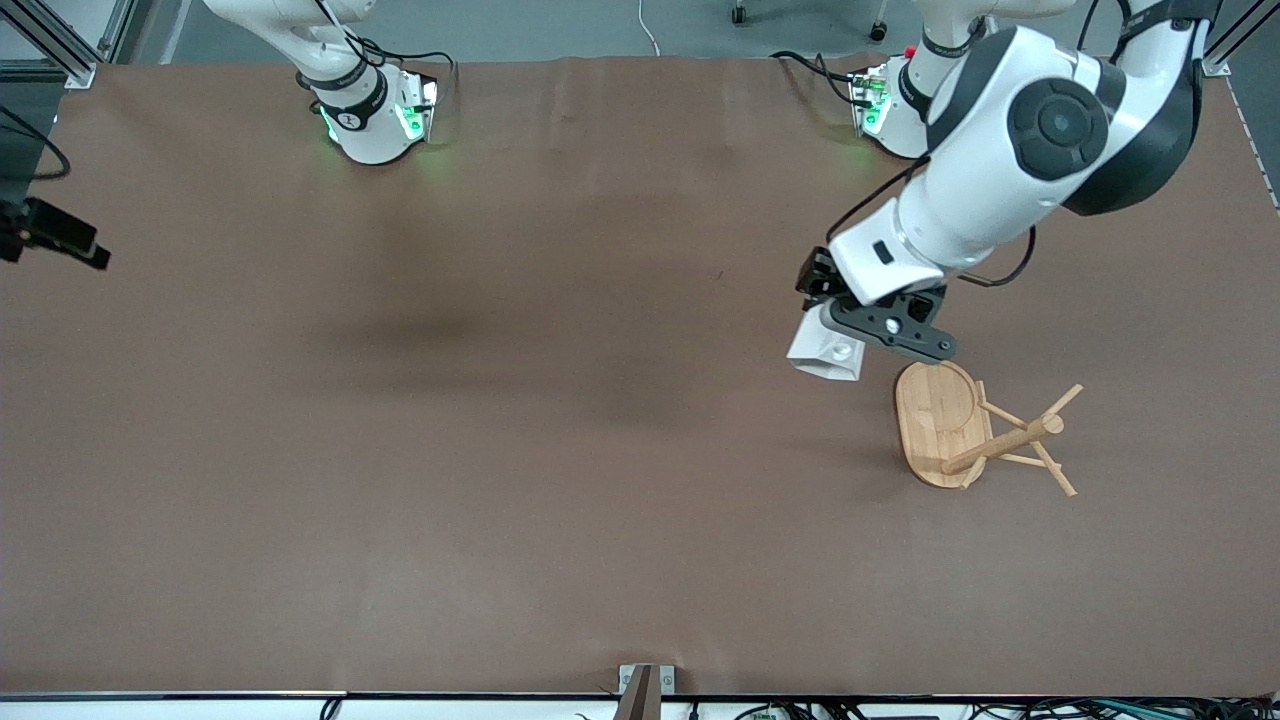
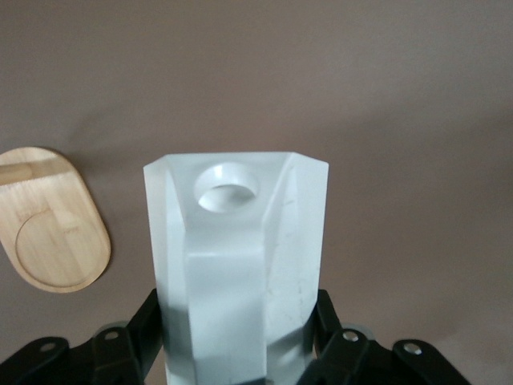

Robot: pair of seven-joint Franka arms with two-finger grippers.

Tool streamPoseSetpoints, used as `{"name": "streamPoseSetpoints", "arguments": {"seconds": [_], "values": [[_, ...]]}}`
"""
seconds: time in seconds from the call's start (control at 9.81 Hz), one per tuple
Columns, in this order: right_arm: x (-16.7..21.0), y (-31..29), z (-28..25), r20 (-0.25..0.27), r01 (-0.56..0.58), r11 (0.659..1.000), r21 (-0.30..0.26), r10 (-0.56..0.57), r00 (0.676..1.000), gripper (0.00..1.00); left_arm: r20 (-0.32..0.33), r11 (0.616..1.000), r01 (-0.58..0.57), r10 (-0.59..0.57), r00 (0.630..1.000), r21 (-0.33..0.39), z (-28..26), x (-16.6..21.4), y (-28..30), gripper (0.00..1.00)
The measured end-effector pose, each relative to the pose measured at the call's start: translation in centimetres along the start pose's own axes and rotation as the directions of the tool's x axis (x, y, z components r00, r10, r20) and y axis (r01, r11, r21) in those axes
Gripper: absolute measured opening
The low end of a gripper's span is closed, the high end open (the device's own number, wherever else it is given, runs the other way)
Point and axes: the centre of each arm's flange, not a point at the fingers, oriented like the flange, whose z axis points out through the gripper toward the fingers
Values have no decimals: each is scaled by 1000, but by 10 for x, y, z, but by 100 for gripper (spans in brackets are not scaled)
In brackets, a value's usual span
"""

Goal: Hang cup on rack
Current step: 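Move the cup with the left gripper above the wooden rack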

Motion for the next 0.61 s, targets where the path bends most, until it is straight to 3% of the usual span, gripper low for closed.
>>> {"name": "streamPoseSetpoints", "arguments": {"seconds": [0.2, 0.61], "values": [[-7, 0, -11, -8, -16, 1000, 0, 16, 1000, 100, 9, 997, -71, 71, 997, 17, 11, -10, -39, 75], [-6, -1, -20, -29, -15, 1000, 0, 15, 999, 100, -51, 975, -214, 217, 975, 53, 32, -14, -105, 75]]}}
